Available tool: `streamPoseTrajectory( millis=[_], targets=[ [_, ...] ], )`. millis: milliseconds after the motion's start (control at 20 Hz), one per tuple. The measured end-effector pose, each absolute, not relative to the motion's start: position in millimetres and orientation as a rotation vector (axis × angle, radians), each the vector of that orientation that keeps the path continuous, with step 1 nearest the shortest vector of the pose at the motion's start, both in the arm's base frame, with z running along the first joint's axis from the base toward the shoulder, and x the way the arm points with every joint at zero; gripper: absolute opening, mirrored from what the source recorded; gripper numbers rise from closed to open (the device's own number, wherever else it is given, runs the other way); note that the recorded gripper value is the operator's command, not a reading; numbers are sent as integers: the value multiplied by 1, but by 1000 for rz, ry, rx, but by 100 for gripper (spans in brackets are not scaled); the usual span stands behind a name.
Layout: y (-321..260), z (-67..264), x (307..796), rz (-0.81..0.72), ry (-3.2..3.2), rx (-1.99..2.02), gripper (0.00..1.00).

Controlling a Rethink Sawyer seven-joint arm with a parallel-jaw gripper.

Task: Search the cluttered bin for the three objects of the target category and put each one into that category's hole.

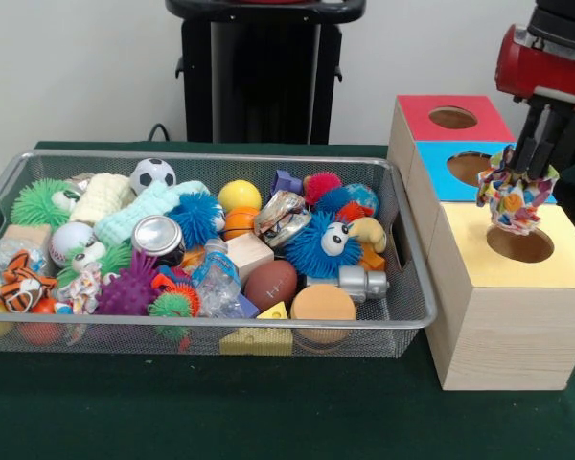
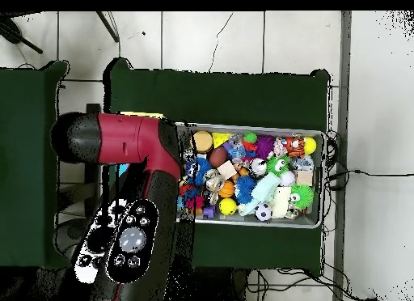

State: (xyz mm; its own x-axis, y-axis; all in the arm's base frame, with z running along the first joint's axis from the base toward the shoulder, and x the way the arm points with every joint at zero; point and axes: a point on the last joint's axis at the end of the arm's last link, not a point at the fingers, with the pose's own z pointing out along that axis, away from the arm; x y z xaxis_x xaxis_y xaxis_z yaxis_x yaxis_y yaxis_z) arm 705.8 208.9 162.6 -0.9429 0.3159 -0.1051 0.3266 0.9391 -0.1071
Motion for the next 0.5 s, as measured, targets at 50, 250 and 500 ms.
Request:
streamPoseTrajectory(
  millis=[50,250,500],
  targets=[
    [208,162,704,-188,3012,503,0],
    [206,160,700,-186,3022,511,0],
    [206,158,699,-185,3025,512,0]
  ],
)
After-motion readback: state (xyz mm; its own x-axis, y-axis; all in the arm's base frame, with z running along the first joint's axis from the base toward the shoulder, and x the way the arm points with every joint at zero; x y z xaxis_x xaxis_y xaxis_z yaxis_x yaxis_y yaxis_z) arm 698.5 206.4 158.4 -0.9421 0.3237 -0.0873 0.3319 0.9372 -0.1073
